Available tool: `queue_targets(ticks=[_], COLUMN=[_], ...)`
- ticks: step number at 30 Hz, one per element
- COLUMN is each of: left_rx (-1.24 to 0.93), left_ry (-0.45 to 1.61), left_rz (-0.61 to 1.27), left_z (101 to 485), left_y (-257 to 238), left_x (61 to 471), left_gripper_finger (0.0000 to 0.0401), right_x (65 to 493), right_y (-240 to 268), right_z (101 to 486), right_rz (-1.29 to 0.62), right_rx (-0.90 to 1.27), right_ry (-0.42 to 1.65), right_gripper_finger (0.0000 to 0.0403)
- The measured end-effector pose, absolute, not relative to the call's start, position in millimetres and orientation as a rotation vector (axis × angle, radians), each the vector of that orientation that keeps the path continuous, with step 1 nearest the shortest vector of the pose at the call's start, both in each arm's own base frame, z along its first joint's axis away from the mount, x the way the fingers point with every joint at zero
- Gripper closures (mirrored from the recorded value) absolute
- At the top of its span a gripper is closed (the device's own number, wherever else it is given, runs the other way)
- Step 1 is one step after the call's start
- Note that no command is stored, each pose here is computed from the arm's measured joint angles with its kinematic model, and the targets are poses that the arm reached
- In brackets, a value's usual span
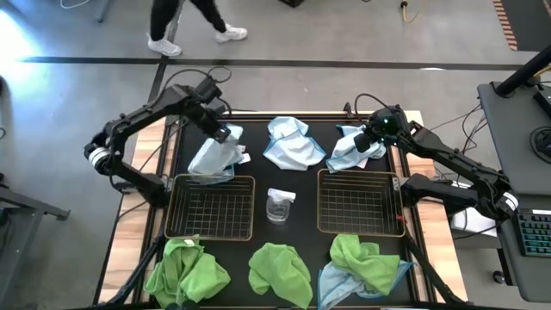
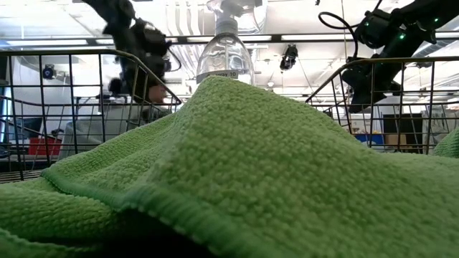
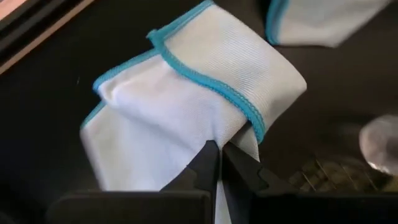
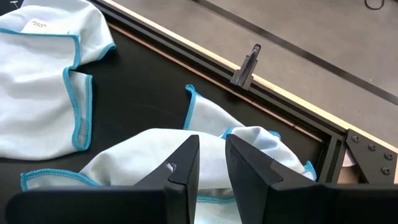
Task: Sort microfiber towel by color & place in baskets
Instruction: Put the blue microfiber towel into the left wire basket
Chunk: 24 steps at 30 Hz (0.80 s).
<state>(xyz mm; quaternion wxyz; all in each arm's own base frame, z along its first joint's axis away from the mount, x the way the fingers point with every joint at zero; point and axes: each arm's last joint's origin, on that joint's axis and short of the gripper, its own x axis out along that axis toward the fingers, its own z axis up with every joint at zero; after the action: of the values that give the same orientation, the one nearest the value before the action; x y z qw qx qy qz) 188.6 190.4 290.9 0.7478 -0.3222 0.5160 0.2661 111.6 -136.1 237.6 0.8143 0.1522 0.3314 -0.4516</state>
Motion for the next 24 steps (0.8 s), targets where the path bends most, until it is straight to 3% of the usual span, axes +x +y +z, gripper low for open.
queue_targets(ticks=[15, 24], left_rx=[-0.545, -0.462], left_ry=[0.93, 0.76], left_rz=[0.641, 0.602], left_z=[450, 496], left_y=[152, 123], left_x=[164, 156], left_gripper_finger=[0.0401, 0.0401], right_x=[111, 111], right_y=[-136, -136], right_z=[237, 237], right_rz=[-0.965, -0.967], right_rx=[0.329, 0.333], right_ry=[0.708, 0.707], right_gripper_finger=[0.033, 0.033])
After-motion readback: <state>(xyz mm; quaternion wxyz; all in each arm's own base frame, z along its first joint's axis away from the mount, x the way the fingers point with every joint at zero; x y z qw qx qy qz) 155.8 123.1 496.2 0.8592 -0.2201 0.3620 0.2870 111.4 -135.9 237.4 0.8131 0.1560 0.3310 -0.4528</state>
